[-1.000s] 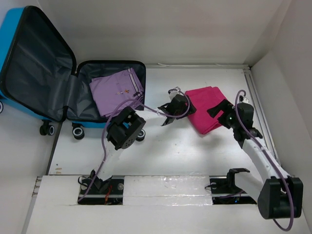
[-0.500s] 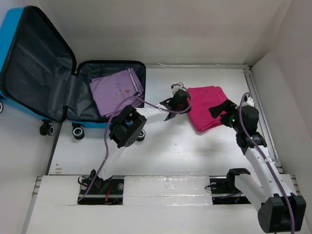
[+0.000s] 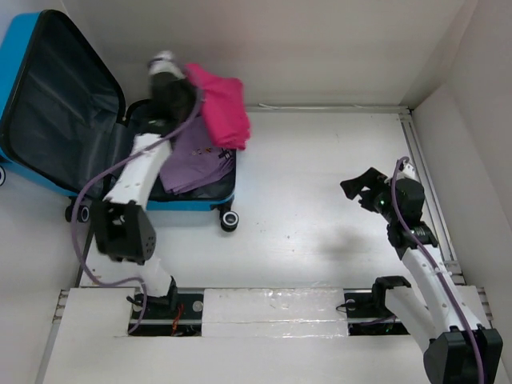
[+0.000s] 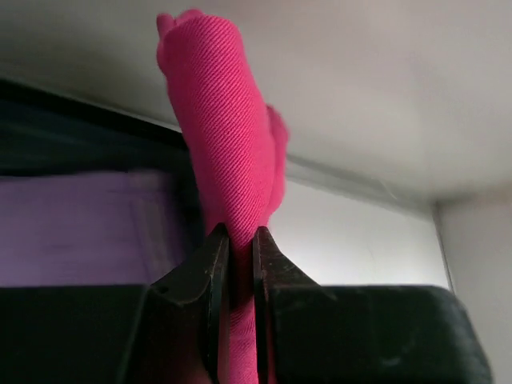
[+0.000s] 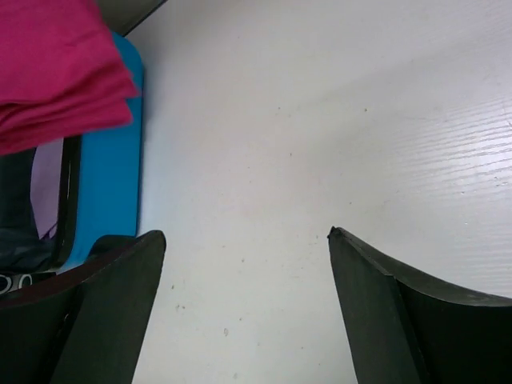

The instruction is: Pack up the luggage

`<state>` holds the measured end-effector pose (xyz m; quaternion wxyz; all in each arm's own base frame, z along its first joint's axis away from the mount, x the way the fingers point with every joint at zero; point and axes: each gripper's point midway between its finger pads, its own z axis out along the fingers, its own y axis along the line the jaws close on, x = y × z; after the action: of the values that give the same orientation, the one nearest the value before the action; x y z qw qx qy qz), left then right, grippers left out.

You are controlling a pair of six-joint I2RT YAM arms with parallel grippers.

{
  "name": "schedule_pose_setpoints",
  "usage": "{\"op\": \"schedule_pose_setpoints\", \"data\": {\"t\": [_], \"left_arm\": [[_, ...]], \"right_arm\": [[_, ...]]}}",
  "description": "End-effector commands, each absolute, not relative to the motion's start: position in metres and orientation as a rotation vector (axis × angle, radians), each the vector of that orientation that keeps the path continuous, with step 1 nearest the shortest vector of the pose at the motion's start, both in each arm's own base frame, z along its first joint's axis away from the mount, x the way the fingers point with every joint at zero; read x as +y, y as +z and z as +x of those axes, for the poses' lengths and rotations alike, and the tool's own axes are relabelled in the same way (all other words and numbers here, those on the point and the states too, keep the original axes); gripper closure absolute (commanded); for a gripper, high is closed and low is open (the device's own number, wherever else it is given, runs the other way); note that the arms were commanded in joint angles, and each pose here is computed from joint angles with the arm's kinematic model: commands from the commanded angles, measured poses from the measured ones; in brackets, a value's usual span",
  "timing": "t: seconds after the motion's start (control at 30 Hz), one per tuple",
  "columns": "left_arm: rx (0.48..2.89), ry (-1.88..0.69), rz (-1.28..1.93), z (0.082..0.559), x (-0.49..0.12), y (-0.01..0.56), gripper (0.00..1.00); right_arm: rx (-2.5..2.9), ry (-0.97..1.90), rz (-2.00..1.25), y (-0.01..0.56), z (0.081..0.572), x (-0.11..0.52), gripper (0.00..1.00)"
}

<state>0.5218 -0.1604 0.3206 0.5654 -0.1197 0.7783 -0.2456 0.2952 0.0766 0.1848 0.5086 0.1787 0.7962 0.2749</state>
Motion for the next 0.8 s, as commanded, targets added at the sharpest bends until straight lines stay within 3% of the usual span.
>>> {"op": "schedule_pose_setpoints", "data": {"t": [0.0, 0.1, 0.13, 0.2, 0.27, 0.37, 0.43, 0.6, 0.77], "left_arm": [[1.739, -0.541, -0.547, 0.522, -0.038, 0.305, 1.00], [1.828, -0.536, -0.818, 0.510, 0.025, 0.219, 1.00], [1.857, -0.511, -0.880, 0.505, 0.037, 0.199, 0.94], [1.927, -0.431, -0.988, 0.490, 0.049, 0.167, 0.74], [1.968, -0.315, -1.100, 0.474, 0.063, 0.151, 0.49], [1.916, -0.272, -1.116, 0.465, 0.067, 0.173, 0.18], [1.891, -0.265, -1.118, 0.453, 0.063, 0.183, 0.18], [1.635, -0.314, -0.902, 0.420, 0.021, 0.299, 0.14], [1.562, -0.502, -0.701, 0.371, -0.034, 0.337, 0.08]], "right_arm": [[1.878, 0.708, 0.356, 0.197, 0.296, 0.086, 0.12], [1.883, 0.725, 0.339, 0.198, 0.294, 0.091, 0.12], [1.877, 0.737, 0.327, 0.200, 0.294, 0.093, 0.12], [1.879, 0.744, 0.318, 0.200, 0.293, 0.095, 0.12], [1.872, 0.752, 0.305, 0.202, 0.293, 0.099, 0.12], [1.889, 0.776, 0.285, 0.200, 0.291, 0.105, 0.10], [1.881, 0.784, 0.272, 0.202, 0.291, 0.108, 0.10], [1.880, 0.783, 0.234, 0.203, 0.289, 0.119, 0.10], [1.880, 0.796, 0.171, 0.210, 0.285, 0.138, 0.19]]}}
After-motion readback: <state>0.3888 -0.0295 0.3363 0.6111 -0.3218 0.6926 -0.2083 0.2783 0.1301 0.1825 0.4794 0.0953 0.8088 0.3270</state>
